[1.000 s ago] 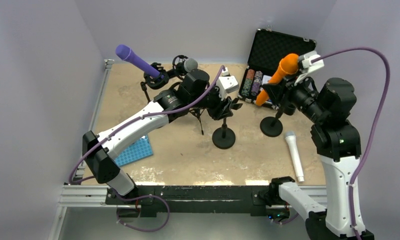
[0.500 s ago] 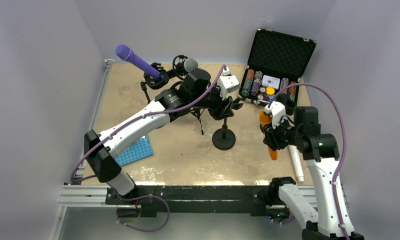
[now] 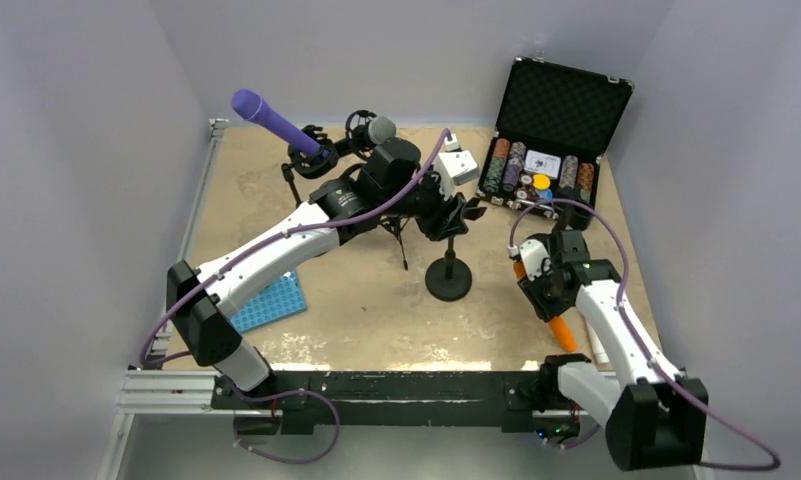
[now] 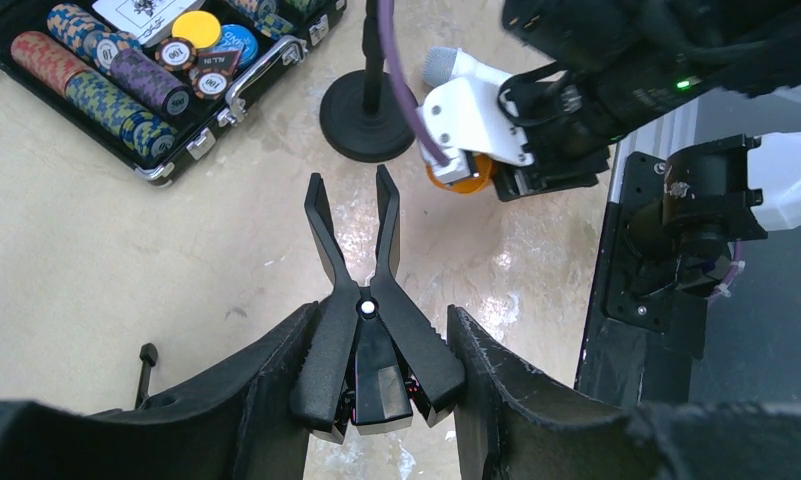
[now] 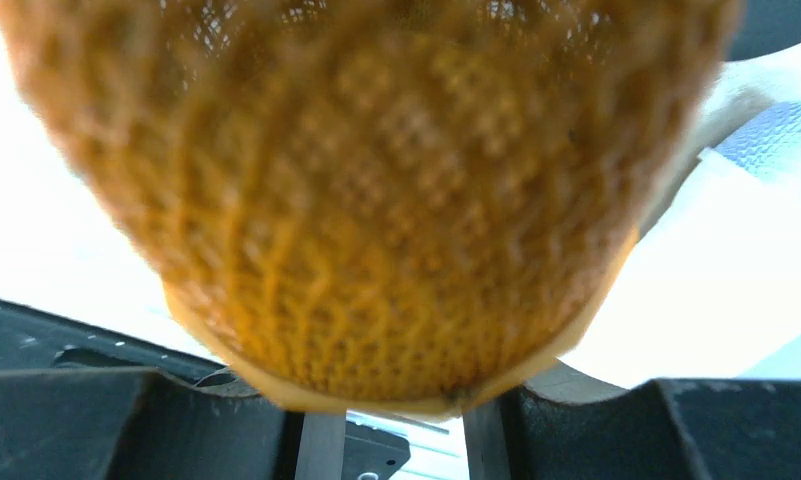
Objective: Remove the microphone from the stand
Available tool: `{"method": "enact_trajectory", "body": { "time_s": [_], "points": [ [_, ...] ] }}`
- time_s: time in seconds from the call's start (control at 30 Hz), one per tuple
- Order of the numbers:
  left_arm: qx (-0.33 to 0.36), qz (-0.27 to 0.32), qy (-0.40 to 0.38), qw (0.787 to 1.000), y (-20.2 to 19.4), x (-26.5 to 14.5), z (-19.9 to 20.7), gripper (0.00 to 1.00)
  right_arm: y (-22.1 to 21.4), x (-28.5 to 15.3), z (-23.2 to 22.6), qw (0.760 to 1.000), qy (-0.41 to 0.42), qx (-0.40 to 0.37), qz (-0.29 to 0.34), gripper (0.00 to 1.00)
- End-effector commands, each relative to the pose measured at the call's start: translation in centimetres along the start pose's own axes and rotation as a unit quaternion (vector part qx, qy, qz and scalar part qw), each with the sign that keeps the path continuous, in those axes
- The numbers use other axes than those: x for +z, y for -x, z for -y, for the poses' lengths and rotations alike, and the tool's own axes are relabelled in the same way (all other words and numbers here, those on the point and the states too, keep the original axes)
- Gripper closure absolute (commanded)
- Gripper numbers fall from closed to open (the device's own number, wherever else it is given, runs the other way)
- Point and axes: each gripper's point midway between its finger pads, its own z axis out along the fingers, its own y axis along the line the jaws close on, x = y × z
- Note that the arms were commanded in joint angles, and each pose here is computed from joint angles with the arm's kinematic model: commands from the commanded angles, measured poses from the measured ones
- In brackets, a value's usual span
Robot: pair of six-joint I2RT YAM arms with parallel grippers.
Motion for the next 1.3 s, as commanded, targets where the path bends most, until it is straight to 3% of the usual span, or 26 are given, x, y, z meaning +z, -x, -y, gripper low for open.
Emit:
{"method": "enact_trajectory", "body": {
  "time_s": [0.0,0.33,0.53,0.67,0.77,1.1,1.27],
  "points": [
    [0.004,0.020,-0.006,1.000,1.3,-1.6,1.0,1.00,-0.2,2.5,2.3,0.998,-0.047,0.022,-0.041,1.00],
    [0.006,0.026,-0.004,1.000,1.6,-1.8,1.0,1.00,-2.3,4.5,3.6,0.993,-0.083,-0.007,-0.084,0.99],
    [0.006,0.026,-0.003,1.000,1.5,-1.9,1.0,1.00,-4.3,5.5,3.4,0.989,-0.087,-0.009,-0.121,0.81],
    [0.006,0.025,-0.006,1.000,1.5,-1.8,1.1,1.00,-5.3,5.5,3.4,0.986,-0.092,-0.021,-0.138,0.80],
    [0.007,0.028,-0.006,1.000,1.7,-1.7,1.0,1.00,-5.2,5.1,3.2,0.986,-0.085,-0.021,-0.140,0.71],
    [0.006,0.025,-0.006,1.000,1.6,-1.8,1.1,1.00,-2.6,1.6,1.9,0.996,-0.043,-0.022,-0.078,0.36],
    [0.007,0.026,-0.010,1.000,1.6,-1.7,1.2,1.00,-2.8,0.8,0.6,0.996,-0.014,-0.031,-0.077,0.32]
  ]
}}
